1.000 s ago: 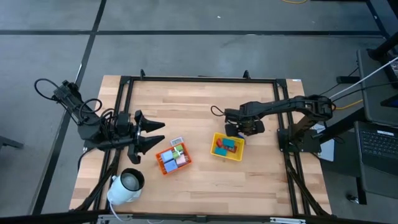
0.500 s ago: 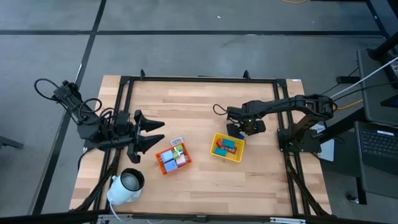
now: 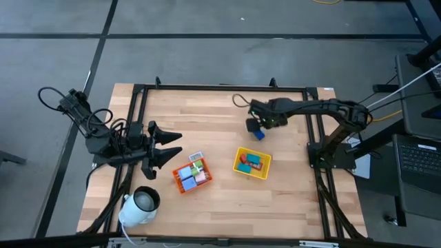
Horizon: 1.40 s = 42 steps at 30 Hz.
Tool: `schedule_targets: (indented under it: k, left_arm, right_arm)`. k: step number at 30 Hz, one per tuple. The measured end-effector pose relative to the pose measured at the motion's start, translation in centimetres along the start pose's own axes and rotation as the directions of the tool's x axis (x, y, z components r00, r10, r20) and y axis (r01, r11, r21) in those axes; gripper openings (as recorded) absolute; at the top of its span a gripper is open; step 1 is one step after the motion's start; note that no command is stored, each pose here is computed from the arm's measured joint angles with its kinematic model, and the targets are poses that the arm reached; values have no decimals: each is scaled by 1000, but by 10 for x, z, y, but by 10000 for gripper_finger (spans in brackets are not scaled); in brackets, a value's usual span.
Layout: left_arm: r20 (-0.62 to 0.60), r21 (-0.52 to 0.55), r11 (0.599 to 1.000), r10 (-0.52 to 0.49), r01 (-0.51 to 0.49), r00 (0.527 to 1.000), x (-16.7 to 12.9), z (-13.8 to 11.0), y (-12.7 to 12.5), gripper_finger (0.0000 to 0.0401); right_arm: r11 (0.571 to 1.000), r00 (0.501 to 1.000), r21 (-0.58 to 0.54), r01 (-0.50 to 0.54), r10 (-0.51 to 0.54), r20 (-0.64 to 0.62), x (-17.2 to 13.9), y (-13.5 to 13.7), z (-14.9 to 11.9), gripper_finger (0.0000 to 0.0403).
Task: Pick & Place Office items
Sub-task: Put the blue digital clock into the yellow bin
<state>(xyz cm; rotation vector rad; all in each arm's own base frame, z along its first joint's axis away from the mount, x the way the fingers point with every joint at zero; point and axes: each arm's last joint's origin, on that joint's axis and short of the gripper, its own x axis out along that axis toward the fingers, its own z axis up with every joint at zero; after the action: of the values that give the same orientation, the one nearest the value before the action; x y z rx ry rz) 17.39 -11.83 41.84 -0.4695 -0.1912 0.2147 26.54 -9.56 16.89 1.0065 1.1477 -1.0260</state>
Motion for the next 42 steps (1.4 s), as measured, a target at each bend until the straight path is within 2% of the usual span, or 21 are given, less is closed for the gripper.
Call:
schedule_targets:
  k: [3, 6, 8, 11, 14, 17, 20, 32, 36, 42]
  left_arm:
    - [0, 0, 1000, 0, 0, 1000, 0, 0, 0, 246]
    - [4, -5, 1000, -1, 1, 1000, 0, 1, 0, 246]
    - [14, -7, 1000, -4, 5, 1000, 0, 2, -1, 246]
    - [17, 1, 1000, -5, 5, 1000, 0, 2, -1, 246]
    - [17, 7, 1000, -6, 6, 1000, 0, 2, -1, 246]
    - [19, 7, 1000, -6, 6, 1000, 0, 3, -1, 246]
    - [24, -1, 1000, -8, 8, 1000, 0, 3, -1, 246]
    - [23, -36, 999, -14, 15, 1000, 0, 3, -2, 246]
    - [23, -35, 999, -14, 15, 1000, 0, 3, -2, 246]
    - [23, -20, 1000, -11, 12, 1000, 0, 3, -1, 246]
  right_arm:
    - [986, 992, -167, 7, 15, 128, -19, 15, 11, 272]
    - [931, 977, -364, 35, 44, 207, -35, 30, 9, 272]
    - [899, 968, -429, 83, 28, 248, -38, 34, 4, 272]
    - [908, 975, -401, 126, -37, 221, -33, 31, 1, 272]
    - [911, 986, -379, 161, -130, 106, -15, 25, 0, 272]
    - [909, 986, -384, 161, -168, 16, 3, 27, -2, 272]
    - [914, 982, -366, 175, -191, -6, 12, 29, -4, 272]
    - [921, 991, -373, 114, -131, -21, 18, 37, -4, 272]
    - [926, 993, -366, 86, -111, -46, 12, 36, -7, 272]
    - [922, 998, -383, 45, -55, -15, -2, 37, -8, 272]
